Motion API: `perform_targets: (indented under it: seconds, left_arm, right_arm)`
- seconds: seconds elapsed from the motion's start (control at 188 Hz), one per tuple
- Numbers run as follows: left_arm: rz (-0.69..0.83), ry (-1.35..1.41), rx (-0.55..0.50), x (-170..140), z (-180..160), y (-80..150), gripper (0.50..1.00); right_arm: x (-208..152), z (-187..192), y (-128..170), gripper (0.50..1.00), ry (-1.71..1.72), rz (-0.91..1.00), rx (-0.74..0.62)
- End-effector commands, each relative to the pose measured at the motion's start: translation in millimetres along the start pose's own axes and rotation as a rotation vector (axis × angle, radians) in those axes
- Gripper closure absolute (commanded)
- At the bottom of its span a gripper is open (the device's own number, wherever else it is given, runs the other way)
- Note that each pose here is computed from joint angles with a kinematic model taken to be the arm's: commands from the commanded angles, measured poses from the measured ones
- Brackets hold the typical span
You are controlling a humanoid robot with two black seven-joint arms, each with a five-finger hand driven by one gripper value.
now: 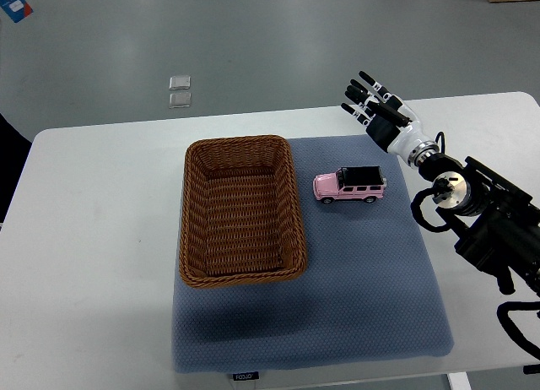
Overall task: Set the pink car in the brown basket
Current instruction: 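Reach the right hand forward over the pink toy car, then lower the right hand and close its fingers around the pink car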
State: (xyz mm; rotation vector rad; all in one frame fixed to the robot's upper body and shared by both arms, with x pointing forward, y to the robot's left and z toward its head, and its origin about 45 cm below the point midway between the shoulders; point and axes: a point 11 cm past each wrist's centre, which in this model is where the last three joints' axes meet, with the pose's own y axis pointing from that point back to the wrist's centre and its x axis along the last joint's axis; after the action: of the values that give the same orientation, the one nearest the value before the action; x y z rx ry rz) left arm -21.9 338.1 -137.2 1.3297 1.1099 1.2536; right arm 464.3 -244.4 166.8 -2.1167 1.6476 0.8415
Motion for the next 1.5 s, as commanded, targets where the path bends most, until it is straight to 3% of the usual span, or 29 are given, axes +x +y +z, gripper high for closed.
perform_targets:
  seconds: [0.0,0.373,0.725,0.778,0.784,1.007,1.493]
  left_arm:
    - [-0.003,0.000,0.000,-1,0,0,0.500]
    - [0.002,0.000,0.000,1,0,0,0.500]
    - [0.002,0.001,-0.001,1,0,0,0.500]
    - [0.002,0.001,-0.001,1,0,0,0.500]
    - [0.002,0.001,-0.001,1,0,0,0.500]
    - [-0.003,0.000,0.000,-1,0,0,0.500]
    - [-0.004,0.000,-0.002,-1,0,0,0.500]
  right_arm:
    - [-1,1,0,0.589,0.015,-0.006,-0.008]
    - [-18,1,-6,0.591,0.177,-0.094,-0.076]
    - [-51,-67,-5,0.589,1.181,-0.417,-0.347]
    - [-51,-67,-5,0.589,1.181,-0.417,-0.347]
    - [-58,-69,-2,0.589,1.332,-0.473,-0.398]
    - [-65,-35,19,0.589,1.578,-0.630,-0.528]
    - [-31,-7,25,0.589,1.693,-0.519,-0.551]
